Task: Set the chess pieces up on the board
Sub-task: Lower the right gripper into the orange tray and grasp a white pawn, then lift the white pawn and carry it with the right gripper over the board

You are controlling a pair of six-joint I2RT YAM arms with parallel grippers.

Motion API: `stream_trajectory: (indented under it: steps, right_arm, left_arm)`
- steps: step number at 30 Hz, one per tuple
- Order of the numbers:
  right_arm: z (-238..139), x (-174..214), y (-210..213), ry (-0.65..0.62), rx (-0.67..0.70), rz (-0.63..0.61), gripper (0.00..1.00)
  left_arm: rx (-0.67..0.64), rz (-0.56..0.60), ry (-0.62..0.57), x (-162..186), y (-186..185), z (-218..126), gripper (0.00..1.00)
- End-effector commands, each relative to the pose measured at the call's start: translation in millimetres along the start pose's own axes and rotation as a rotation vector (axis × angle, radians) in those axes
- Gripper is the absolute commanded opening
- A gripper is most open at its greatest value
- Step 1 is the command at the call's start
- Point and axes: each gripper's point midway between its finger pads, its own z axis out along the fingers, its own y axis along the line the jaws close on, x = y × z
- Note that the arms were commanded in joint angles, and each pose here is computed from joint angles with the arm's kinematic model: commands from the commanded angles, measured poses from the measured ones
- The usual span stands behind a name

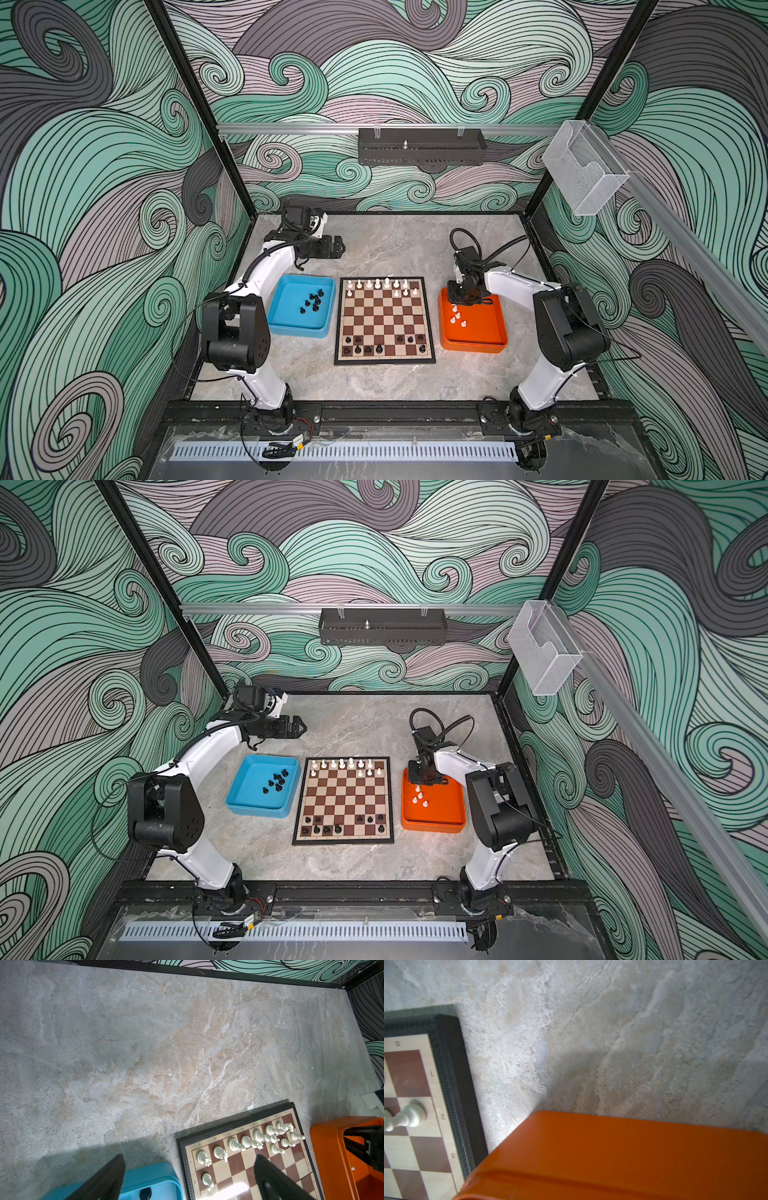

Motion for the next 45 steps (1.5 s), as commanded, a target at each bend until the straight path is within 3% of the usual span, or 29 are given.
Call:
stream_trajectory:
  steps: [1, 22, 28, 36, 45]
  right_arm:
    - [-2, 1, 2, 0.005, -0.004, 0.0, 0.19]
    - [-65, -17, 17, -0.07, -0.024, -0.058, 0.14]
    - [-87, -41, 41, -0.134, -0.054, -0.111, 0.14]
    - [-71, -69, 80, -0.137, -0.068, -0.184, 0.13]
    - [-39, -73, 111, -0.108, -0.065, -0.22, 0.13]
  left_arm:
    - [0.012, -0.013, 0.003, -5, -1, -2, 0.99]
    - [0.011, -0.017, 0.001, -6, -1, -2, 0.99]
    - [0.007, -0.024, -0.001, -6, 0, -3, 0.99]
    - [-0.002, -0.019, -0.013, -8, 0, -6, 0.99]
    - [-0.004, -0.021, -0.008, -6, 1, -4, 0.99]
